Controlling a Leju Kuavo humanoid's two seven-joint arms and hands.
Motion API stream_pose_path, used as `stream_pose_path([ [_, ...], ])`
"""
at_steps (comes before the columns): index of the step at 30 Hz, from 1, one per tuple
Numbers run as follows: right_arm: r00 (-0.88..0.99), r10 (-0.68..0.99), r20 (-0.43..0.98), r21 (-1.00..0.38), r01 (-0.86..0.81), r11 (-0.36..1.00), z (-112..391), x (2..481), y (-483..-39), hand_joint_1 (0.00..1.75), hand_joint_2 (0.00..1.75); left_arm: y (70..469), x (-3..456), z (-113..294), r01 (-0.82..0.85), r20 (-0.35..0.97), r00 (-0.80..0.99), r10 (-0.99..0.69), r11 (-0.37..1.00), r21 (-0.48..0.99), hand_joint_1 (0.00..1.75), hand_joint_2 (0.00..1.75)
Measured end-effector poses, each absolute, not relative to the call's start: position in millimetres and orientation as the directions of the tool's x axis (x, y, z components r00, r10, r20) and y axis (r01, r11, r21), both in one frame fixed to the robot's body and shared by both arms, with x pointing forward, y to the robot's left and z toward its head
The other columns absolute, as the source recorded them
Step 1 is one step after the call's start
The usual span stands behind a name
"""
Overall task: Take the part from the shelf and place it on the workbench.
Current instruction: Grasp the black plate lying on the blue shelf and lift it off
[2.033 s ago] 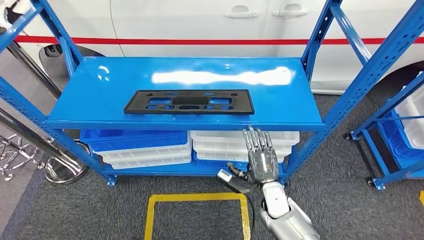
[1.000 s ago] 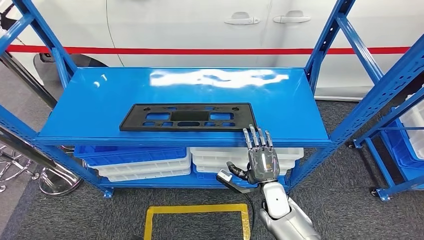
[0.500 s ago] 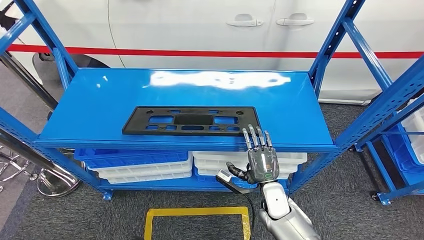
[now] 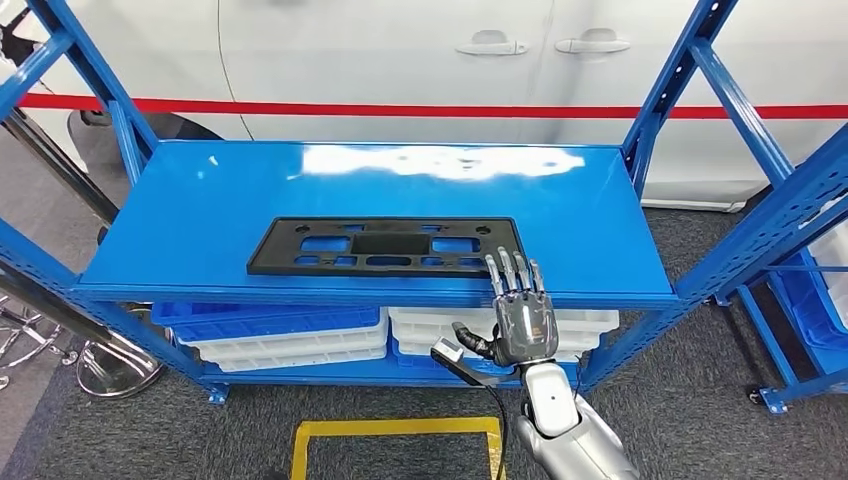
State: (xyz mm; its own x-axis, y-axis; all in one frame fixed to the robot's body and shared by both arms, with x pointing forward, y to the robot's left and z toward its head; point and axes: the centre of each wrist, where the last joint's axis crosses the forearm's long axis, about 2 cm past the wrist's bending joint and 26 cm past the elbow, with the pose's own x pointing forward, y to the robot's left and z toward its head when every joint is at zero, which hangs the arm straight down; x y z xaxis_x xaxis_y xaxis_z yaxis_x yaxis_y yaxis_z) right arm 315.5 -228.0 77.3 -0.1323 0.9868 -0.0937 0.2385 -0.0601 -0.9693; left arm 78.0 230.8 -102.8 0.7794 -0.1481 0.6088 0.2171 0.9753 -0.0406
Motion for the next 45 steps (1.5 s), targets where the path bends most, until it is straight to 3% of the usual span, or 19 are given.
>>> stream_pose_path([
  [45, -0.11, 0.99, -0.084, -0.968, 0.245, -0.054, 79.8, 318.1, -235.9, 0.0, 0.0, 229.4, 79.8, -102.3, 0.227, 0.611, 0.776, -0.155, 0.973, -0.041, 0.0, 0.0],
])
